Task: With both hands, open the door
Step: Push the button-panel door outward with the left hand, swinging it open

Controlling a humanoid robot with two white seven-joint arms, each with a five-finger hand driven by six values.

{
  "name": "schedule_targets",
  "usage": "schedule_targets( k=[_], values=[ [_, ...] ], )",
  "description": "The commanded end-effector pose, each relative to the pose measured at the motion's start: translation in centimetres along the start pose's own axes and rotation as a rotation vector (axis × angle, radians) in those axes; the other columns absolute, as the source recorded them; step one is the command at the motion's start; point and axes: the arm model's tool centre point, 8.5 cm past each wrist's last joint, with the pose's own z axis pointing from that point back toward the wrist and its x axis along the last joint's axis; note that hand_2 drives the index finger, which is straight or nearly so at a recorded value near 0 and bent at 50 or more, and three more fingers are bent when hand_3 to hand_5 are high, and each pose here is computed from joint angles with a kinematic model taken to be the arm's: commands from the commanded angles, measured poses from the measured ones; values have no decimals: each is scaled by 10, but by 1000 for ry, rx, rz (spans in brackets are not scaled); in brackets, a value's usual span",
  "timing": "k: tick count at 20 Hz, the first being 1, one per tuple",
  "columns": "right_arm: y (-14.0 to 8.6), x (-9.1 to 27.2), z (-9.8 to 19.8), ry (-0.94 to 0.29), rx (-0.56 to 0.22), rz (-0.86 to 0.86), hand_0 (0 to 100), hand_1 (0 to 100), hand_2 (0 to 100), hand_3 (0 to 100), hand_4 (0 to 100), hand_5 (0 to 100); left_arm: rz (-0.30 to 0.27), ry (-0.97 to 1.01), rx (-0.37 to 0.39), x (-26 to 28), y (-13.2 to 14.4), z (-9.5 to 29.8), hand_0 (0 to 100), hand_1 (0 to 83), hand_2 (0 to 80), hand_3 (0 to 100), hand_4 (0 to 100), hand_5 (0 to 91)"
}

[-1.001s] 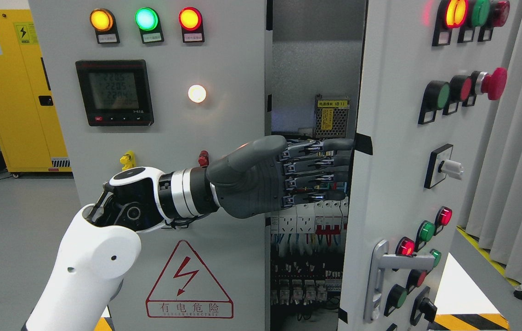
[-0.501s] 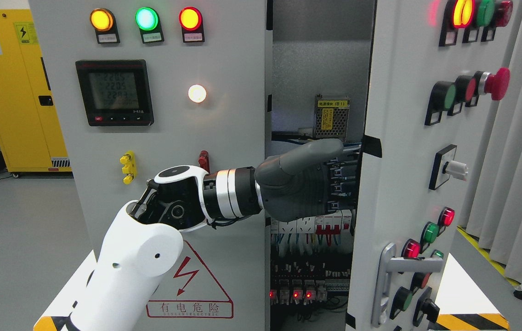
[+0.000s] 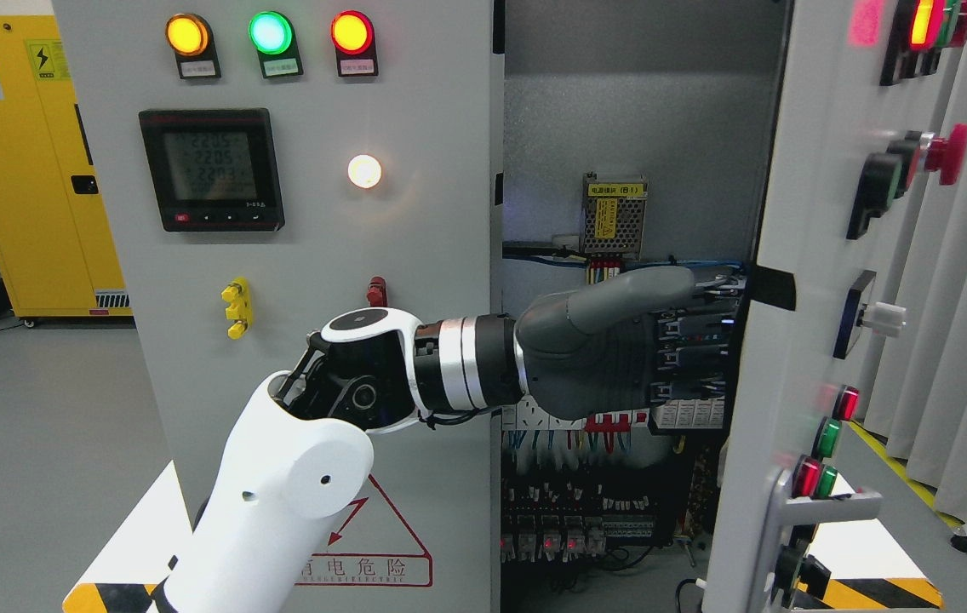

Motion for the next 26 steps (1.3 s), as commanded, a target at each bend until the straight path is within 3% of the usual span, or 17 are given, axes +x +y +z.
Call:
schedule_targets(
  k=[1,7,13,19,26],
  values=[
    [-12,16,0,-24,-19,-1,0,500,40,0,0,0,-4,-20,-54,-1,-19,-42,120,556,0,0,0,0],
    [-12,16,0,-24,-19,-1,0,500,40,0,0,0,1,2,-120,-11,-35,-74,120,556,0,0,0,0],
    [-12,16,0,-24,-19,-1,0,500,40,0,0,0,-5,26,-129,-17,-38,-81,120,556,0,0,0,0],
    [-12,16,0,-24,-19,-1,0,500,40,0,0,0,-41,76,-36,-13,-37,-98,120,556,0,0,0,0],
    [-12,16,0,-24,-19,1,0,500,40,0,0,0,-45,99,-73,0,-44,-112,120,556,0,0,0,0]
  ],
)
